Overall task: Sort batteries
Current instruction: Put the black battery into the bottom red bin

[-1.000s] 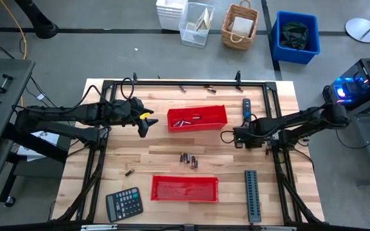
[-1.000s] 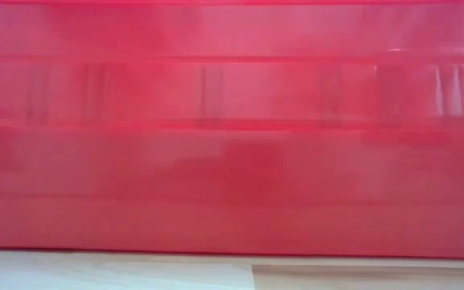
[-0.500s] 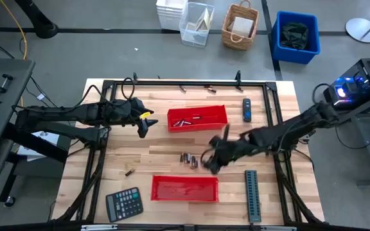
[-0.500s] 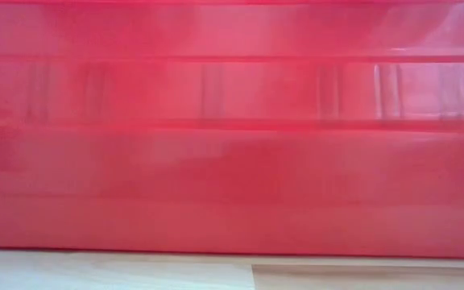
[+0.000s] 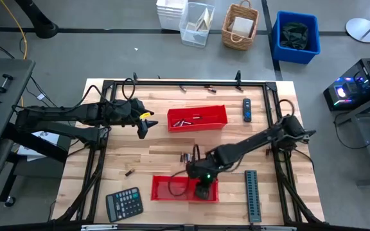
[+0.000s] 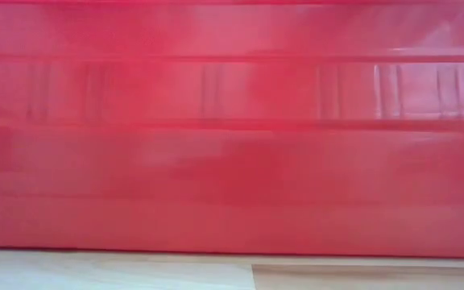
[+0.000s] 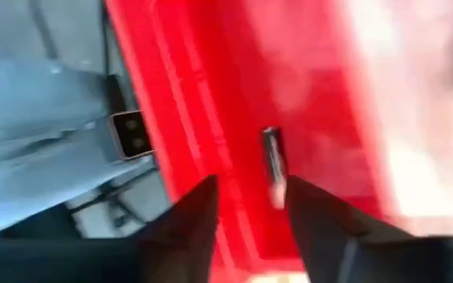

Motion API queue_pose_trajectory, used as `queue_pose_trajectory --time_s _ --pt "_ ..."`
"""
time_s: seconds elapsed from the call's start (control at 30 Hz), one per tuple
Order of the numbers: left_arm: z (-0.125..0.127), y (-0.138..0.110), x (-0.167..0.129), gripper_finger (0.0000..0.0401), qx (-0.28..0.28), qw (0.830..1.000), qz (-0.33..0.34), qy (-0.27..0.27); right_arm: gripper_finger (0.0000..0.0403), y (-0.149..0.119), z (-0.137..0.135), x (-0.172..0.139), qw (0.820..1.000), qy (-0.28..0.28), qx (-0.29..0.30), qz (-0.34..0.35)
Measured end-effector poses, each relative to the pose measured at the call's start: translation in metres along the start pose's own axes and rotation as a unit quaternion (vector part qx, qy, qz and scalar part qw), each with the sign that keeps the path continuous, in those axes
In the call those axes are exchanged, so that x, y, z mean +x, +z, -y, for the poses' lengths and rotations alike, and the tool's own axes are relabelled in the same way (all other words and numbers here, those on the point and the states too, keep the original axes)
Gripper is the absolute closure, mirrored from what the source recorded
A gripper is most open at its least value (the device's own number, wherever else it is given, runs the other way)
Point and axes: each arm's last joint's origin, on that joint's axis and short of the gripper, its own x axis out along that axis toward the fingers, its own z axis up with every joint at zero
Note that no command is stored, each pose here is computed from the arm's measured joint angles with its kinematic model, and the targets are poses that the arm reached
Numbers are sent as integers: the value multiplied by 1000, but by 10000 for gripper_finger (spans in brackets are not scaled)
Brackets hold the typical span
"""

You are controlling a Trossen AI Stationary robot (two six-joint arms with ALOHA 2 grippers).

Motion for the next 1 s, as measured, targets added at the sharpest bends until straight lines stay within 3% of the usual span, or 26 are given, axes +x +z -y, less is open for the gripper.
queue_pose_trajectory --time_s 0.07,0.13,0.2,0.27,0.33,0.43,0.57,0.7,1.0 --pt "0 0 0 160 0 1000 0 0 210 -1 1 -18 999 -45 2 -10" --pt "0 0 0 160 1 1000 -2 0 186 -9 11 -36 989 -139 43 -28" --pt "0 0 0 160 1 1000 -3 1 177 -22 26 -53 964 -245 94 -45" --pt "0 0 0 160 0 1000 -3 1 175 -37 44 -69 939 -311 139 -52" --pt "0 0 0 160 1 1000 -2 2 175 -54 66 -76 924 -320 203 -46" --pt "0 0 0 160 1 1000 -2 2 178 -83 100 -72 903 -285 319 -31" --pt "-1 0 0 160 1 1000 -1 5 179 -120 140 -69 823 -293 486 7" --pt "-1 0 0 160 2 1000 0 7 179 -139 161 -60 738 -311 596 60" --pt "-1 0 0 160 23 1000 0 8 179 -157 177 -29 590 -383 701 116"
